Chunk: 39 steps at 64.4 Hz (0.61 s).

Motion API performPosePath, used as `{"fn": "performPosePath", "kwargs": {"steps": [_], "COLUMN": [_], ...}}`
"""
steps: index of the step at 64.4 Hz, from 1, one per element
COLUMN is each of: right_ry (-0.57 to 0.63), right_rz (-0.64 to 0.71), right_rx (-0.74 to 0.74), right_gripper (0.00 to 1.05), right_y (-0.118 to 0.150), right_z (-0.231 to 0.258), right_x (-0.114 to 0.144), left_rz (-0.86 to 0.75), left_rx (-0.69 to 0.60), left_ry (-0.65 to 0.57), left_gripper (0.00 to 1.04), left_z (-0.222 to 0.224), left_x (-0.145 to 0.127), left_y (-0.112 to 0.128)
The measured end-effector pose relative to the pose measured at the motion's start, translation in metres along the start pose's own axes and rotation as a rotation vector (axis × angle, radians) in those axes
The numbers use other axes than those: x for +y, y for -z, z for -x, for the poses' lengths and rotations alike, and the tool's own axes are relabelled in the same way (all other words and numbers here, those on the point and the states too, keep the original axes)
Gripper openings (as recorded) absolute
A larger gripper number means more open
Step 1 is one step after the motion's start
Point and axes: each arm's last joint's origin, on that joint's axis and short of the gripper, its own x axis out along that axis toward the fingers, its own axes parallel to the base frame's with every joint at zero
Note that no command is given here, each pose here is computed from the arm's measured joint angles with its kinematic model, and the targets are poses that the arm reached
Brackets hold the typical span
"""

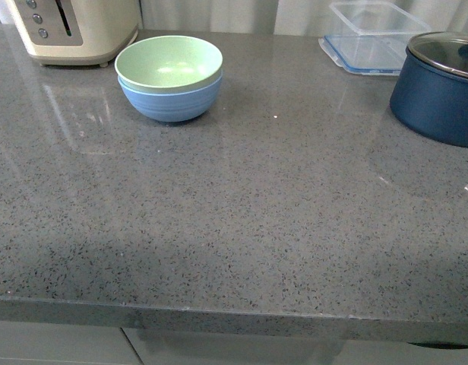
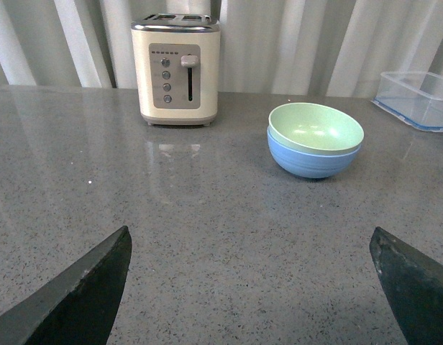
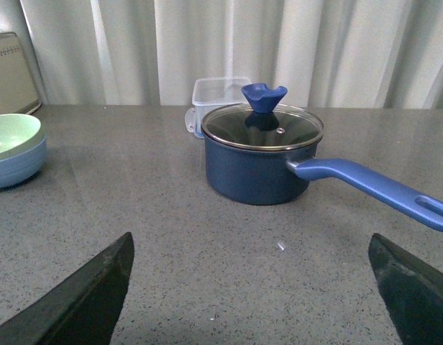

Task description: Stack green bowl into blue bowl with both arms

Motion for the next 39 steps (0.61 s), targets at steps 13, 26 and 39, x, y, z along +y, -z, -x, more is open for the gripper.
{"fn": "performPosePath", "kwargs": {"steps": [13, 26, 39], "right_ry": [0.0, 0.0, 0.0], "right_rz": [0.0, 0.0, 0.0], "right_rx": [0.0, 0.0, 0.0], "right_gripper": [0.95, 0.95, 0.95], "right_y": [0.0, 0.0, 0.0], "right_z": [0.0, 0.0, 0.0], "right_x": [0.0, 0.0, 0.0], "left_rz": [0.0, 0.0, 0.0], "left_rx": [0.0, 0.0, 0.0], "left_ry": [0.0, 0.0, 0.0], "left_gripper": [0.98, 0.98, 0.98], "left_z": [0.0, 0.0, 0.0], "left_x": [0.0, 0.0, 0.0], "left_y": [0.0, 0.0, 0.0]}}
